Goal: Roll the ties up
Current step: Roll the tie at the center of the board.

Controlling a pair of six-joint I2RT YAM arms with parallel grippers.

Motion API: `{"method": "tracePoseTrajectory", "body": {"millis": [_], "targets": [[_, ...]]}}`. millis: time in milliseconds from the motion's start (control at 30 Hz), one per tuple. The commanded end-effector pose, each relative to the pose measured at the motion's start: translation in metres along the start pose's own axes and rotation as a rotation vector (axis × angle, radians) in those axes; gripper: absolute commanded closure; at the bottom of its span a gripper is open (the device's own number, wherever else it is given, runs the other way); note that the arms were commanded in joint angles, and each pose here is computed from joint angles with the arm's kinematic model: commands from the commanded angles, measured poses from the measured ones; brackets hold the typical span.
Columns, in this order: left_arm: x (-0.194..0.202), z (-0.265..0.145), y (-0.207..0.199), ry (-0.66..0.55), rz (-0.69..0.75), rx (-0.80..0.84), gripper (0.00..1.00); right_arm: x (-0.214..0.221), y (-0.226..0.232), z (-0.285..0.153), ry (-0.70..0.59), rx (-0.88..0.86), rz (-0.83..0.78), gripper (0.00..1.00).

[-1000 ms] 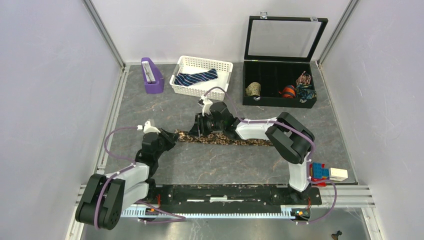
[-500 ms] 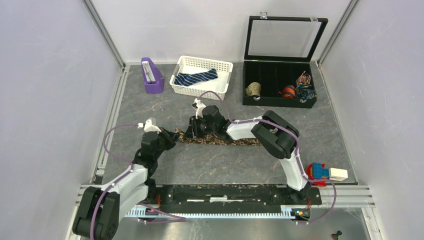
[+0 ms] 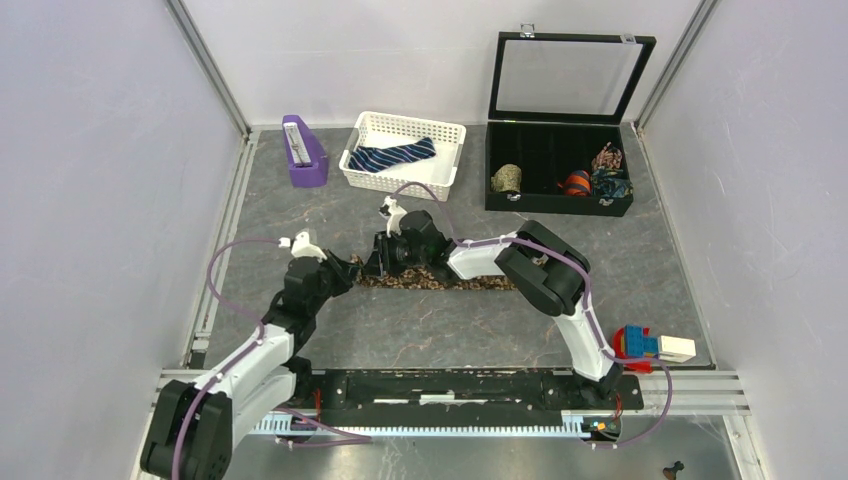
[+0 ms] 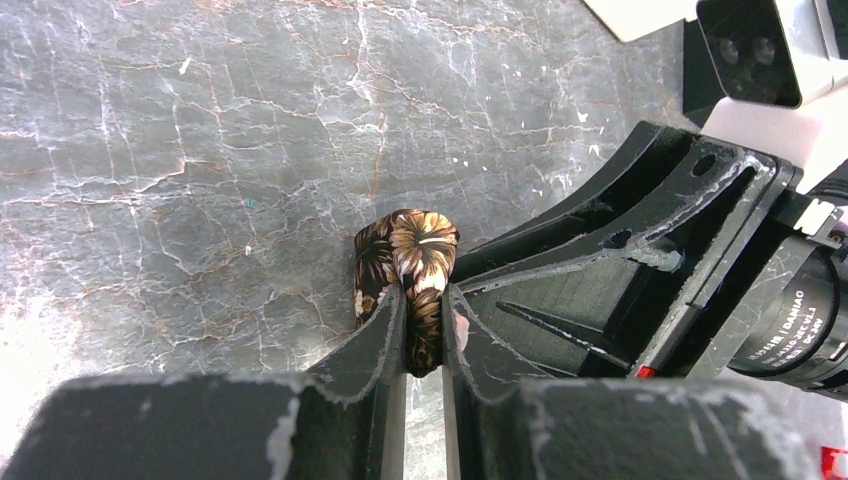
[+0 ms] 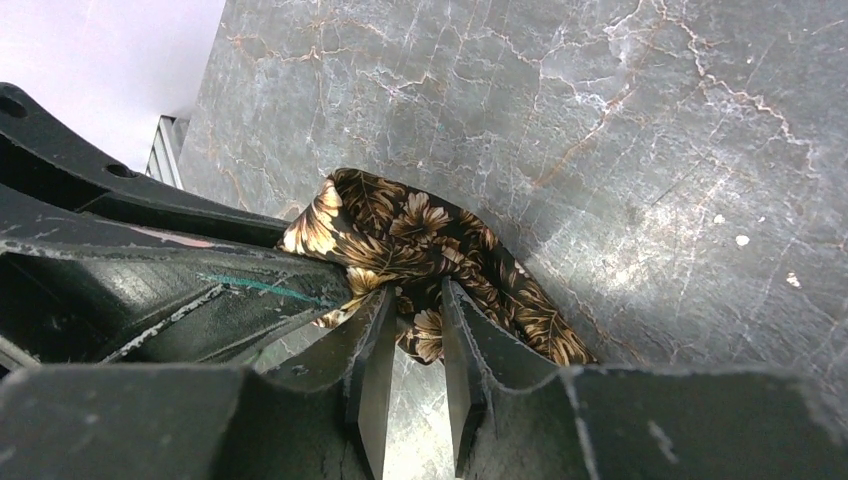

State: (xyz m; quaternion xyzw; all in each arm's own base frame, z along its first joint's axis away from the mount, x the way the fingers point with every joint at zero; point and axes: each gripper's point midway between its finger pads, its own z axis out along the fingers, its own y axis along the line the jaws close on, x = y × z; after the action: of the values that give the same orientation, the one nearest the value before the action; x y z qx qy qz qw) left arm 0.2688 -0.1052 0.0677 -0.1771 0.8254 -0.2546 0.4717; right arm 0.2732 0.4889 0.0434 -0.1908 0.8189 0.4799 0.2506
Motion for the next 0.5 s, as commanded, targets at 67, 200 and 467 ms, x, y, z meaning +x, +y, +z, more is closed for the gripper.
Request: {"method": "tracePoseTrajectory", "body": {"millis": [67, 200, 467], "targets": [[-0.005, 0.005, -0.027, 0.011, 0.121, 0.049, 0.98, -0.004, 0.018, -0.002, -0.029, -0.079, -0.018, 0.70], [0.008, 0.009, -0.025, 0.038, 0.169, 0.018, 0.98, -0.003, 0.014, -0.013, -0.032, -0.076, -0.017, 0.69], [0.022, 0.018, -0.029, 0.057, 0.268, -0.044, 0.98, -0.005, 0.004, -0.039, -0.040, -0.067, -0.017, 0.68]]}}
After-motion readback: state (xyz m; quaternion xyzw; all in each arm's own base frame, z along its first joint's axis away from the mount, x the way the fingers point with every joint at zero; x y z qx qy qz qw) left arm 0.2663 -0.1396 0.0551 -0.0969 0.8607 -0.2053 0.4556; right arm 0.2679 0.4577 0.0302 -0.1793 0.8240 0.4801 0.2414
